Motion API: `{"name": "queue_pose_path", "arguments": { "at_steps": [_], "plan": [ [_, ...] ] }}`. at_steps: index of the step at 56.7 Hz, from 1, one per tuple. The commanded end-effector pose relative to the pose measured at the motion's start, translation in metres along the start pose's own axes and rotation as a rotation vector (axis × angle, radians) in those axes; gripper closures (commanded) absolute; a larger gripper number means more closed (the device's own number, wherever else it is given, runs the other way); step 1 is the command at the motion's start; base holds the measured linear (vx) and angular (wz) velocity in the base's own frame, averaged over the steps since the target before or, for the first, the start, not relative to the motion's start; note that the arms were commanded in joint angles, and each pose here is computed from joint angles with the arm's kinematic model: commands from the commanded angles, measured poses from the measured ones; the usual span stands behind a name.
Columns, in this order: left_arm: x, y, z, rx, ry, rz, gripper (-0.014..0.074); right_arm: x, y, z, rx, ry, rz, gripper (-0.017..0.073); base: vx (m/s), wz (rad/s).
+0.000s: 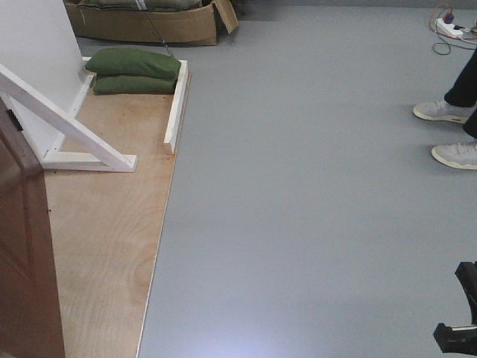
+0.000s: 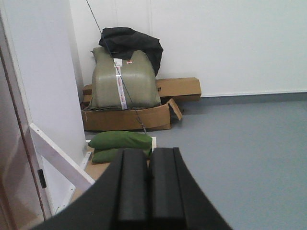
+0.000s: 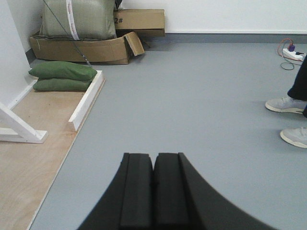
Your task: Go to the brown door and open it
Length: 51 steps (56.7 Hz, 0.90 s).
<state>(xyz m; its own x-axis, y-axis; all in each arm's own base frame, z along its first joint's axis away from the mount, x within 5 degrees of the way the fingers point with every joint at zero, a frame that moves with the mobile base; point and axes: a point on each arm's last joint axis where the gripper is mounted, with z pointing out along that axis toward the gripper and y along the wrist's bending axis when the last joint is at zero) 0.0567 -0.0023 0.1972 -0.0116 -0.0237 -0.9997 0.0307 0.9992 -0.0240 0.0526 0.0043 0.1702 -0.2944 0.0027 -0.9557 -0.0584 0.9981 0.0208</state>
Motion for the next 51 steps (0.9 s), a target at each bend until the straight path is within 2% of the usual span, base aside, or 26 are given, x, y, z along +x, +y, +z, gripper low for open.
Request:
{"name": "queue_pose_path", "arguments": {
  "at_steps": [1, 25, 51],
  "plan": [
    [-0.0137, 0.0008, -0.0024, -0.007, -0.109, -0.016, 0.0562, -0.0058, -0.0005, -0.0001, 0.005, -0.078, -0.010, 0.0559, 0.34, 0.06],
    [-0.0137, 0.0008, -0.0024, -0.007, -0.109, -0.016, 0.0562, -0.0058, -0.0005, -0.0001, 0.005, -0.078, -0.010, 0.0559, 0.27, 0.09],
    [-0.0137, 0.0008, -0.0024, -0.007, -0.109, -0.016, 0.0562, -0.0058, -0.0005, -0.0001, 0.005, -0.078, -0.010, 0.0559, 0.07, 0.05]
  ]
}}
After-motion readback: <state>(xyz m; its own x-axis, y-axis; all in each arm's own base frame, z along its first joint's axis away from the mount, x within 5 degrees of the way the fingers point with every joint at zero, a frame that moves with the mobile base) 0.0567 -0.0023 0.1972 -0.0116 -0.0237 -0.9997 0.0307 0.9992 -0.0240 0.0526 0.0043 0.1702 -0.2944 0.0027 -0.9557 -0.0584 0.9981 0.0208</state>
